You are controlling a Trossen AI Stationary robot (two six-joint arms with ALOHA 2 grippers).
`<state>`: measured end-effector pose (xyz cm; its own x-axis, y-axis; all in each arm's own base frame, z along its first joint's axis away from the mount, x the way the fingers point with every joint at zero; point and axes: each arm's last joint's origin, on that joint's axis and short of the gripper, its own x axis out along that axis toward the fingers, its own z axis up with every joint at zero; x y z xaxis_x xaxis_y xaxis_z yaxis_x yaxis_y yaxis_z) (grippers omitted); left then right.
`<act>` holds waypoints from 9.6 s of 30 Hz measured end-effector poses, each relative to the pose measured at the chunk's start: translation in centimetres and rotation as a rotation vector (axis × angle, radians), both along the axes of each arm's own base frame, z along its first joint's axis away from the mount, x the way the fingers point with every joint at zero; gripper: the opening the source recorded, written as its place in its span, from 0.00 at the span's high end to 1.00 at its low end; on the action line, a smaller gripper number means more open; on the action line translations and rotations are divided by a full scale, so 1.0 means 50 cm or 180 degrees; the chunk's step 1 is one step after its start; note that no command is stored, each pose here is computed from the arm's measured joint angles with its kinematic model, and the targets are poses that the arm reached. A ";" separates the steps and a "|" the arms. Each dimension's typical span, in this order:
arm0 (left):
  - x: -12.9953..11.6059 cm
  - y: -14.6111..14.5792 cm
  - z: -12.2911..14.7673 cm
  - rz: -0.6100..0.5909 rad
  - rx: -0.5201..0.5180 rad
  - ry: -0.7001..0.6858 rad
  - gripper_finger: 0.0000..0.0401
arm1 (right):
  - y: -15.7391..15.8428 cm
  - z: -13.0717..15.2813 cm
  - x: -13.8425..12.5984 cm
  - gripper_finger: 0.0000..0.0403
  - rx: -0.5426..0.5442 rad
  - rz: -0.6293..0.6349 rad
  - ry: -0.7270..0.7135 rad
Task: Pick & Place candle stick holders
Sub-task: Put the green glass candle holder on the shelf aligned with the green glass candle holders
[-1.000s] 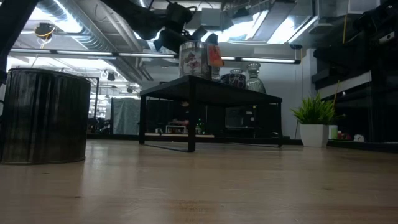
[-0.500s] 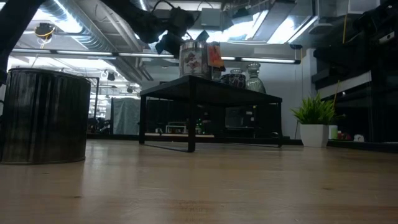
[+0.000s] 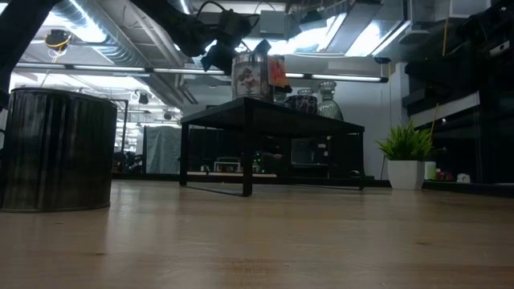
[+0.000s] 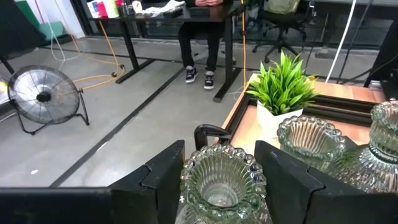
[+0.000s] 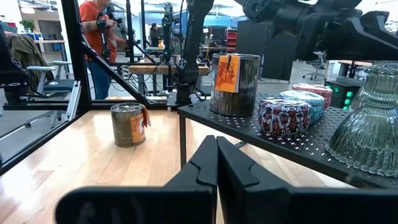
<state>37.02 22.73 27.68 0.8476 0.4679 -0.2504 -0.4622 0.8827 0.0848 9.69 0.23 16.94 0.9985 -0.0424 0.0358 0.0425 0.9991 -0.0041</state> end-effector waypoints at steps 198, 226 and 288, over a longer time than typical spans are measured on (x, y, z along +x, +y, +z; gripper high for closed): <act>-0.037 -0.023 0.025 -0.0020 0.0179 0.0145 1.00 | 0.000 0.000 0.000 1.00 -0.0001 0.0001 0.0002; -0.034 -0.035 -0.009 -0.0388 -0.0129 0.0478 1.00 | 0.000 0.000 0.000 1.00 -0.0001 -0.0001 0.0001; -0.025 -0.005 -0.020 -0.0363 0.0132 0.0306 1.00 | 0.000 0.000 0.000 1.00 -0.0001 -0.0001 0.0002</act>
